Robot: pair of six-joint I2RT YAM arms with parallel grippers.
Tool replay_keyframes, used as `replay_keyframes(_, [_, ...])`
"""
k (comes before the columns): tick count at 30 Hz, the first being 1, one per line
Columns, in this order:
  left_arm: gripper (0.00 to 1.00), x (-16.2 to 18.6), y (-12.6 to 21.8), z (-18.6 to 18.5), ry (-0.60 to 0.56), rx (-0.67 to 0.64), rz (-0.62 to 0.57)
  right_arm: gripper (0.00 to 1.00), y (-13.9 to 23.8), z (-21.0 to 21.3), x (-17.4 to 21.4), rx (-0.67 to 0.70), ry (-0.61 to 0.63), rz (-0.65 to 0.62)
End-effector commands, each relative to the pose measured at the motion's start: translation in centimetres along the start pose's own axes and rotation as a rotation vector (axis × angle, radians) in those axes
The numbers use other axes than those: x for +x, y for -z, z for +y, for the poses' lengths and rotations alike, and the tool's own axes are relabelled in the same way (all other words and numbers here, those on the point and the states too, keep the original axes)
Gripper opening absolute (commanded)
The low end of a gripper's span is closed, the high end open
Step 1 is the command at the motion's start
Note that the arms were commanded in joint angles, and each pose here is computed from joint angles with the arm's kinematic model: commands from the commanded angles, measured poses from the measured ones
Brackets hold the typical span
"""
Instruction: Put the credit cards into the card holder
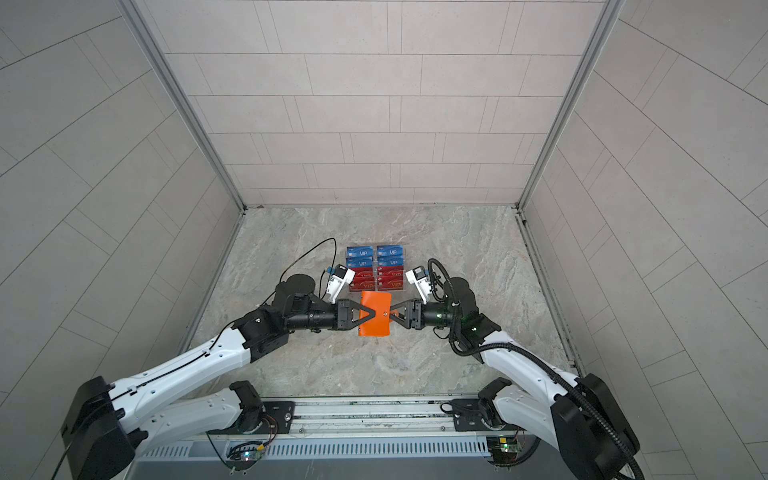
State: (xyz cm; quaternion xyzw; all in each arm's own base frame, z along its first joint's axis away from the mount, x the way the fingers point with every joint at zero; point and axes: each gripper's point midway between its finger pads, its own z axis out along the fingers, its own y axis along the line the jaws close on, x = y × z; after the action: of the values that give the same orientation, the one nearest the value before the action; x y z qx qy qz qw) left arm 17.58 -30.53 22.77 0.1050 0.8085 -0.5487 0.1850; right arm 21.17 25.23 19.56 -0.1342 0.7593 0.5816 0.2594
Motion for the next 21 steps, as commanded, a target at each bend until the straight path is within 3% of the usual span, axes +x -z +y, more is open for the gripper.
replay_keyframes(1, [0.0,0.0,0.1,-1.2,-0.025,0.063,-0.007,0.44,0.3,2.5,-0.7,-0.109,0.031,-0.019])
replay_keyframes(18, [0.0,-1.3,0.7,-4.8,-0.079,0.25,-0.051,0.41,1.5,6.8,-2.1,-0.259,0.026,-0.065])
replay_keyframes(21, [0.0,-1.3,0.7,-5.2,-0.095,0.265,-0.046,0.37,1.7,7.8,-2.2,-0.281,0.034,-0.059])
